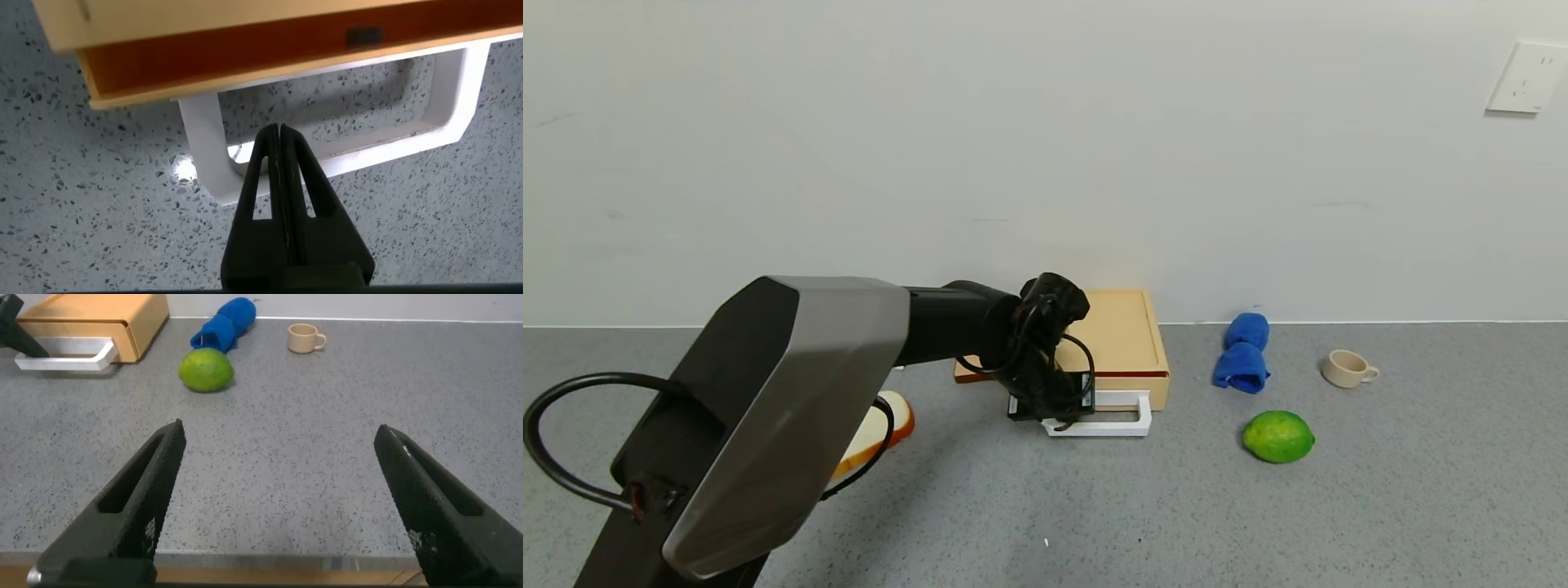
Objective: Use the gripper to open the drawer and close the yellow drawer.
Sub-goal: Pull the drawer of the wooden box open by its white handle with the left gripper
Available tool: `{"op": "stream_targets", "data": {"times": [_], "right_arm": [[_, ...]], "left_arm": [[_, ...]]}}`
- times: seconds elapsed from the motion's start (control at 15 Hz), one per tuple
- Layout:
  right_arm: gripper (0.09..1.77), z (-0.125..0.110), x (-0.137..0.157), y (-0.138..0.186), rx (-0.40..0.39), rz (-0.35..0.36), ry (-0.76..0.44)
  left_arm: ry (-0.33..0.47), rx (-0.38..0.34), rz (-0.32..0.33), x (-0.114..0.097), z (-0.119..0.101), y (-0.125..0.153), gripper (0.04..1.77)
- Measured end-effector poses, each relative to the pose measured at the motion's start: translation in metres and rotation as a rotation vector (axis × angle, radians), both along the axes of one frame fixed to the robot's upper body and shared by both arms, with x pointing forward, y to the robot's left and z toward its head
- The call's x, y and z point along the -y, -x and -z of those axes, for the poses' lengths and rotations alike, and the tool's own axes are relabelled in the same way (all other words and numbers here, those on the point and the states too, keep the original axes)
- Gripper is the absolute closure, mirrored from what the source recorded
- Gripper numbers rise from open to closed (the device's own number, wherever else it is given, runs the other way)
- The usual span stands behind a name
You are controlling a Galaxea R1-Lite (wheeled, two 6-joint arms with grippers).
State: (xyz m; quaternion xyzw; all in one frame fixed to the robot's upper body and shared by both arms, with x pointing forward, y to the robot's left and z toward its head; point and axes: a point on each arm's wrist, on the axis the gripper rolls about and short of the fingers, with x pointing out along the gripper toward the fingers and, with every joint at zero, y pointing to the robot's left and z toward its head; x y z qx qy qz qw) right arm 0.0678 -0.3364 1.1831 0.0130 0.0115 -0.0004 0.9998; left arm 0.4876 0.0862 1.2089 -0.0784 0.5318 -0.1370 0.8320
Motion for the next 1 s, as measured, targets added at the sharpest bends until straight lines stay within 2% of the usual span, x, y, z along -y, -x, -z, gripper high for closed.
{"op": "stream_targets", "data": {"times": [0.4,0.67,1.0], "right_arm": [[0.16,0.0,0.0,0.0,0.0,0.0,0.0],[0.16,0.0,0.0,0.0,0.0,0.0,0.0],[0.16,0.0,0.0,0.0,0.0,0.0,0.0]], "left_arm": [[-0.014,-0.044,-0.008,0.0,-0.002,0.007,1.7],[-0.026,-0.112,-0.004,0.002,-0.002,0.018,1.7],[-0.038,-0.146,-0.015,0.006,0.003,0.03,1.7]]}}
